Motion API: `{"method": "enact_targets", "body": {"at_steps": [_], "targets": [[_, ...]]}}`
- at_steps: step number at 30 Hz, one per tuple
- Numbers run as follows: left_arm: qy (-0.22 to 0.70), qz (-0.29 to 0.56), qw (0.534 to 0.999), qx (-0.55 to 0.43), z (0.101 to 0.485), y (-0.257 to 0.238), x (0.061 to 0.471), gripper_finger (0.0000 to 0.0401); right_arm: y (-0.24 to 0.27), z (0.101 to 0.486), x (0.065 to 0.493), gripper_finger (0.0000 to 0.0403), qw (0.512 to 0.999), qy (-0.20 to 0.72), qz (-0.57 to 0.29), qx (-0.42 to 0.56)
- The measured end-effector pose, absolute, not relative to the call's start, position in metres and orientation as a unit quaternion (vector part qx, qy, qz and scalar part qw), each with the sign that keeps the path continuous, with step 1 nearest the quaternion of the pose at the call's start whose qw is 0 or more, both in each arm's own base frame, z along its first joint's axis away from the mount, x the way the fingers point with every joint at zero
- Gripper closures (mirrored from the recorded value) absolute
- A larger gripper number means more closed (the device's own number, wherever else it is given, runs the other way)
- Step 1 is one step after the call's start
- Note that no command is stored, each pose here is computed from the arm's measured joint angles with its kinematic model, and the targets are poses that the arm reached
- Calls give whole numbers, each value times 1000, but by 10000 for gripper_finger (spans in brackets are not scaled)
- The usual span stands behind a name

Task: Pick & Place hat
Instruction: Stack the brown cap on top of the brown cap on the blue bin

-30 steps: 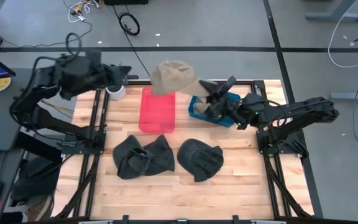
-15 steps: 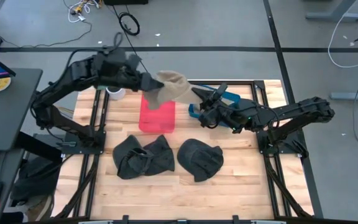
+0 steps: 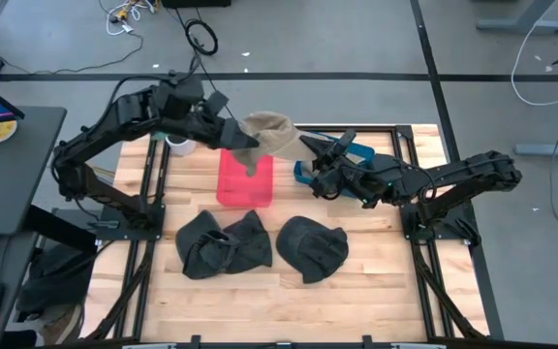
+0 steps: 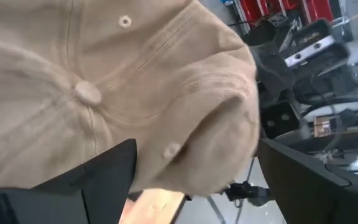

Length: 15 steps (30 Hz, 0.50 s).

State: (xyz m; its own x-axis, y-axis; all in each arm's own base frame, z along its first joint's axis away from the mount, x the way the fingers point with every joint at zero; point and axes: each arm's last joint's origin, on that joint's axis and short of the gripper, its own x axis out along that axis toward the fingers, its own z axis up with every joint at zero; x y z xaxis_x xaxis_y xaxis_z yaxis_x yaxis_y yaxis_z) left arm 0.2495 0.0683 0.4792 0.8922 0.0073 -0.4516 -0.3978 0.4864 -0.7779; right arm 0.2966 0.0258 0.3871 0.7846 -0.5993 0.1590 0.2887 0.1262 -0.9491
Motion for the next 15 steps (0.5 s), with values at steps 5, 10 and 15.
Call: {"method": "enact_targets", "body": {"at_steps": [5, 10, 15], "targets": [[186, 163, 860, -446, 474, 74, 261, 80, 27, 387, 296, 387, 742, 130, -300, -585], [176, 172, 876, -416, 473, 74, 267, 165, 27, 387, 296, 387, 748, 131, -307, -573], [174, 155, 885, -404, 475, 74, 267, 322, 27, 387, 296, 387, 758, 126, -310, -560]]}}
